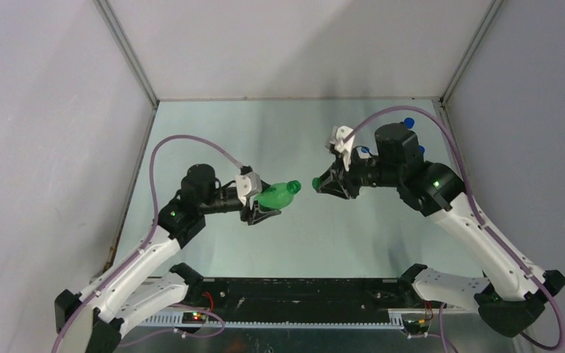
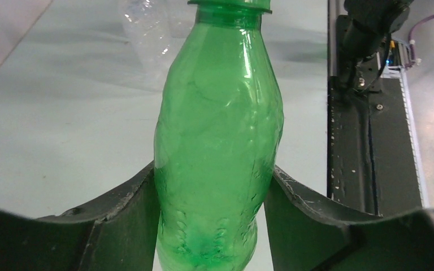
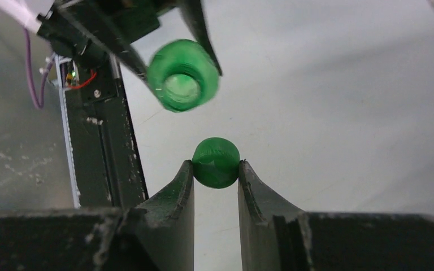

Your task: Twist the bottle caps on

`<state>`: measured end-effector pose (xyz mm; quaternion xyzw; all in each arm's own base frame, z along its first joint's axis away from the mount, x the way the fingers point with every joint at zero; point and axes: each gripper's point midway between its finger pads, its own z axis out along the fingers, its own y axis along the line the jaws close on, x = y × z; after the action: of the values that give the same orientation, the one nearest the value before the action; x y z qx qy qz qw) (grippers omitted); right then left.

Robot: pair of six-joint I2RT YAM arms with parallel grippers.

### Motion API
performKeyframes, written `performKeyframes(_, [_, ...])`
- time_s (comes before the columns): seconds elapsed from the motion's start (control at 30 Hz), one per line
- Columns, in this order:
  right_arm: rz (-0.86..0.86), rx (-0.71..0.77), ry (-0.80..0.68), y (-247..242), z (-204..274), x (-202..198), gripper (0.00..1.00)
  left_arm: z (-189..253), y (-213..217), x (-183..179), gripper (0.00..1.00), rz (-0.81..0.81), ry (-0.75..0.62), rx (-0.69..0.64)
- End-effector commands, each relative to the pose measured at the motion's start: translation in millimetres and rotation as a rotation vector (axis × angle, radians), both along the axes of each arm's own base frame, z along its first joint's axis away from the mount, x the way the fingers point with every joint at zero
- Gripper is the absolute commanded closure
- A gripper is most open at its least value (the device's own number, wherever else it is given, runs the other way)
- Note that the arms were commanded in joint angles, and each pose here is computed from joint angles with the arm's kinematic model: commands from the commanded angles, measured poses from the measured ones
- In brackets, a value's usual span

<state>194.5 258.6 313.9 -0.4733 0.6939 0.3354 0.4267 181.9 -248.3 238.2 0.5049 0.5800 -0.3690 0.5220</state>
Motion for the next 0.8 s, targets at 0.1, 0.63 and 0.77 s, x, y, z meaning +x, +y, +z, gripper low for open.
performKeyframes(0.1, [0.240, -0.019, -0.241, 11.4, 14.1, -32.4, 1.00, 3.0, -5.6, -17.3, 0.91, -0.153, 0.048, 0.082])
performKeyframes(0.63, [0.283, 0.005, -0.272, 33.6, 15.6, -30.6, 1.00, 8.0, -6.7, -24.0, 0.92, -0.203, 0.064, 0.094])
performKeyframes(0.77, [0.296, -0.002, -0.255, 38.6, 10.1, -30.6, 1.00, 8.4, -6.6, -24.8, 0.92, -0.210, 0.068, 0.100])
